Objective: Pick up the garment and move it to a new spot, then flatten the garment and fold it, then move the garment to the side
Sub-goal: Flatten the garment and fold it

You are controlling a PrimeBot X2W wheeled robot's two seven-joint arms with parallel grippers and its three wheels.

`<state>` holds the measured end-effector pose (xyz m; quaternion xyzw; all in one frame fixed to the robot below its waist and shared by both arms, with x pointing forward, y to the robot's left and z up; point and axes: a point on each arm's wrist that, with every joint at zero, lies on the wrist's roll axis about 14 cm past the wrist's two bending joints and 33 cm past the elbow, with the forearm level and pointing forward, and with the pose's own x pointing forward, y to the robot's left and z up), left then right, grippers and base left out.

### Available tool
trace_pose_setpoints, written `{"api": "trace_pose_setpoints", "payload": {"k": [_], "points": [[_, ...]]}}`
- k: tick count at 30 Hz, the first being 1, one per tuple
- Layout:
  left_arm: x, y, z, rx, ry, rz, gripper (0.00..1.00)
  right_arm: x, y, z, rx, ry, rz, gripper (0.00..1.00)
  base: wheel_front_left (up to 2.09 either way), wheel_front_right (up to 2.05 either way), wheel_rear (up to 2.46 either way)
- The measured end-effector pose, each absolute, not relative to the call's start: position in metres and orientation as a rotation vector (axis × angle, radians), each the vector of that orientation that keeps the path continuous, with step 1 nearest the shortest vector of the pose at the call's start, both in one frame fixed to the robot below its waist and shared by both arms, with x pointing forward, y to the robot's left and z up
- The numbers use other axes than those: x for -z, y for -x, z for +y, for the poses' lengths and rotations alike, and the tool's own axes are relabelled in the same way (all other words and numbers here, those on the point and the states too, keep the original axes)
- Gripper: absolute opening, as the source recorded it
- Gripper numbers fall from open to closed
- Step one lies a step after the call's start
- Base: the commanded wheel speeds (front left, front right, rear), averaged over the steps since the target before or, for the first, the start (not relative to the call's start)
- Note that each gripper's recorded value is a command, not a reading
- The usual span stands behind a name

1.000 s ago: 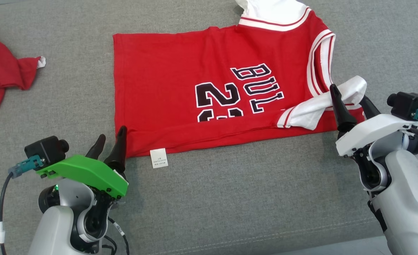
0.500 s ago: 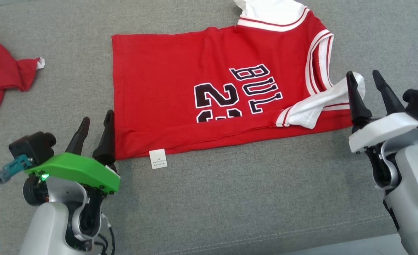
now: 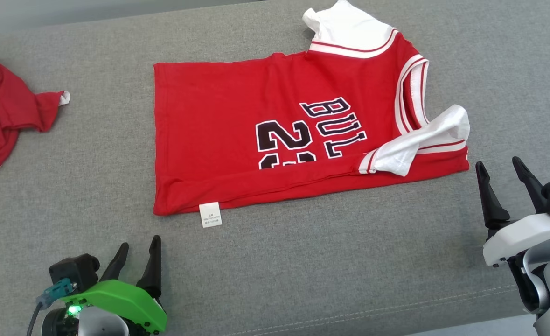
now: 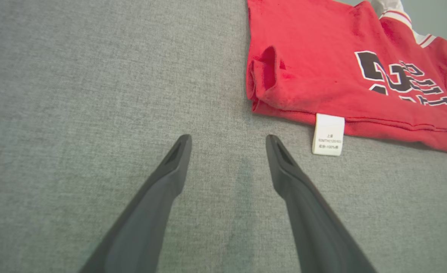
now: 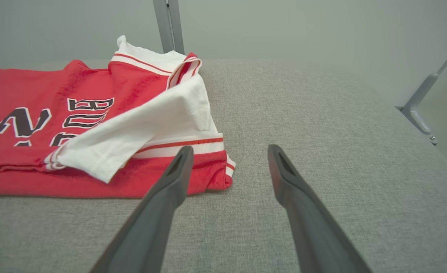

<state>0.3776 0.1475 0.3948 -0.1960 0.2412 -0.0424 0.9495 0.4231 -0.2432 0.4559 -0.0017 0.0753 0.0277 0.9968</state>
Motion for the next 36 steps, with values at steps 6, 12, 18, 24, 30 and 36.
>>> {"api": "trace_pose_setpoints", "payload": {"k": [6, 12, 18, 24, 30, 36], "points": [[-0.382, -0.394, 0.145, 0.111, 0.366, 0.526, 1.0, -0.441, -0.43, -0.239, -0.056, 0.001, 0.204, 1.0, 0.0, 0.0, 0.0], [-0.371, -0.407, 0.148, 0.109, 0.344, 0.547, 1.0, -0.429, -0.438, -0.235, -0.064, 0.0, 0.235, 1.0, 0.0, 0.0, 0.0], [-0.369, -0.417, 0.143, 0.134, 0.352, 0.541, 1.0, -0.418, -0.437, -0.239, -0.053, 0.002, 0.27, 1.0, 0.0, 0.0, 0.0], [-0.37, -0.426, 0.136, 0.158, 0.359, 0.544, 1.0, -0.406, -0.443, -0.236, -0.061, 0.001, 0.314, 1.0, 0.0, 0.0, 0.0], [-0.365, -0.437, 0.13, 0.173, 0.382, 0.556, 0.84, -0.392, -0.452, -0.232, -0.071, -0.007, 0.354, 1.0, 0.0, 0.0, 0.0], [-0.359, -0.441, 0.119, 0.206, 0.42, 0.582, 0.0, -0.374, -0.456, -0.221, -0.099, -0.029, 0.418, 0.52, 0.0, 0.0, 0.0]]}}
